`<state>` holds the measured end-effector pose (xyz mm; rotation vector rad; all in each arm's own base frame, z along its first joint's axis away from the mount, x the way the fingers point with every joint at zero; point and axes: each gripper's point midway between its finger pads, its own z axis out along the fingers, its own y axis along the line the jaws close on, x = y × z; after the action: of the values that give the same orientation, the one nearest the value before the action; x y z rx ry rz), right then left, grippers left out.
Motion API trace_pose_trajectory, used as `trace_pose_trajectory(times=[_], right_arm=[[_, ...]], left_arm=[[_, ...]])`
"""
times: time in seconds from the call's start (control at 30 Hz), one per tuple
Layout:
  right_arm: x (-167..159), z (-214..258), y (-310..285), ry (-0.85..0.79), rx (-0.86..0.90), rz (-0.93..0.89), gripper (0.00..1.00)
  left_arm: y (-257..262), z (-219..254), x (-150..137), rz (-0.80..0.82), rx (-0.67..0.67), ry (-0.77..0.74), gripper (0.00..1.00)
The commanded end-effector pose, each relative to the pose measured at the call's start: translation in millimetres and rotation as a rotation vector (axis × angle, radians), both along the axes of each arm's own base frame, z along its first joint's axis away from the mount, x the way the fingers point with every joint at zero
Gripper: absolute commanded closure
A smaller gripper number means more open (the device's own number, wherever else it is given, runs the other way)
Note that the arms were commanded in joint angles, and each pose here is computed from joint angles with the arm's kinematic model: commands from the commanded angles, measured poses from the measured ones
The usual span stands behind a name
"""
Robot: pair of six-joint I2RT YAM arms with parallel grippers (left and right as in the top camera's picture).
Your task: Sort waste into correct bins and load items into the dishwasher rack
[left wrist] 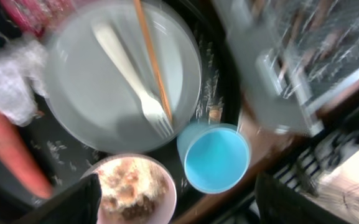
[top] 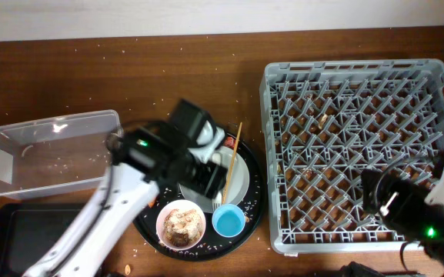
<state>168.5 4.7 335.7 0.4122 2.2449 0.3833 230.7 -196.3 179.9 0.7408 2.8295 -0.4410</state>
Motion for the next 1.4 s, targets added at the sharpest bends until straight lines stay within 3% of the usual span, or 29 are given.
trace_pose_trajectory(times=[0.0,0.1,0.17,0.27,0.4,0.57,0.6,0.67,0.73,0.8,0.87,0.93,1.1,1.37], right_arm=[[-4.1,1.5,7.8,-0.014,0.013,0.031,0.01],[1.4,-3.9,5.3,0.019,0.032,0.033,0.01],[4.3,-7.4,4.8,0.043,0.049,0.036,0.01],[4.6,-10.8,6.4,0.065,0.071,0.043,0.01],[-3.6,-17.8,10.6,0.112,0.095,0.043,0.01],[-6.5,-20.2,12.0,0.124,0.088,0.056,0.01],[-6.5,-20.2,12.0,0.124,0.088,0.057,0.01],[-7.6,-20.7,13.3,0.126,0.085,0.068,0.01],[-9.8,-11.5,39.4,0.057,0.098,0.26,0.0],[-14.9,1.9,67.9,-0.009,0.172,0.418,0.02],[-21.2,15.7,89.6,-0.06,0.251,0.534,0.06],[-37.6,45.5,121.0,-0.23,0.317,0.787,0.06],[-59.9,90.4,147.9,-0.481,0.379,1.089,0.06],[-43.1,96.7,155.0,-0.485,0.396,1.177,0.1]], left_arm=[[8.5,-61.0,-35.9,-0.021,0.121,0.112,0.33],[-6.4,-105.0,-57.9,-0.155,0.157,0.06,0.39],[-13.3,-113.7,-57.3,-0.19,0.172,-0.001,0.4],[-19.1,-116.0,-49.6,-0.191,0.169,-0.042,0.71],[-28.9,-115.8,-37.1,-0.183,0.143,-0.092,0.98],[-37.4,-99.0,-36.8,-0.186,0.097,-0.074,1.0],[-40.4,-80.1,-32.4,-0.175,0.07,-0.074,1.0],[-40.7,6.5,4.4,-0.095,-0.062,-0.165,1.0],[-47.3,97.6,24.3,-0.152,-0.439,-0.197,1.0],[-49.5,158.6,16.5,-0.258,-0.828,-0.137,1.0],[-41.0,201.1,3.1,-0.39,-1.082,-0.114,1.0],[-41.1,211.5,-5.8,-0.44,-1.143,-0.095,1.0],[-50.3,228.5,-32.3,-0.58,-1.242,-0.045,1.0],[-55.3,227.8,-35.1,-0.601,-1.235,-0.054,1.0]])
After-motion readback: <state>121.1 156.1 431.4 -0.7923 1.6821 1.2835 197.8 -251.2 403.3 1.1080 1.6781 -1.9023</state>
